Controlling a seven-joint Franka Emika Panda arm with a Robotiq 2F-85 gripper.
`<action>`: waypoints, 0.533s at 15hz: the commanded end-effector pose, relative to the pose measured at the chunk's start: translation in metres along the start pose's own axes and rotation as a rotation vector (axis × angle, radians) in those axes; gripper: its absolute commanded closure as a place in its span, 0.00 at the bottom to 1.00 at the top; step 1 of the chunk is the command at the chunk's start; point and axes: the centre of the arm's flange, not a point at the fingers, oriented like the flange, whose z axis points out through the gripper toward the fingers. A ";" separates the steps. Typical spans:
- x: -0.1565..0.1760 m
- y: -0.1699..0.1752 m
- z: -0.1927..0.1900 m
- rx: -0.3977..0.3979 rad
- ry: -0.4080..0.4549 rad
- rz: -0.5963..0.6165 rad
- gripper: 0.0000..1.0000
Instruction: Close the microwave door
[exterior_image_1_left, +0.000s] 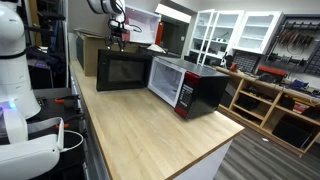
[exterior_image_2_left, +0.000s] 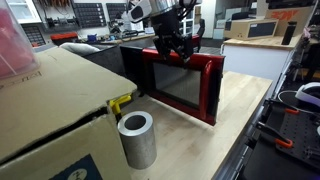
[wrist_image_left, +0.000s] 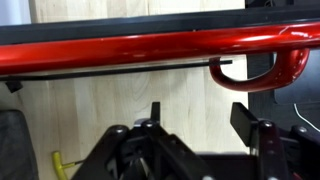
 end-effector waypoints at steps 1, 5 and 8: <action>-0.011 -0.006 0.008 -0.021 -0.065 -0.054 0.57; -0.023 -0.003 0.011 -0.064 -0.150 -0.062 0.88; -0.035 0.000 0.016 -0.092 -0.196 -0.070 1.00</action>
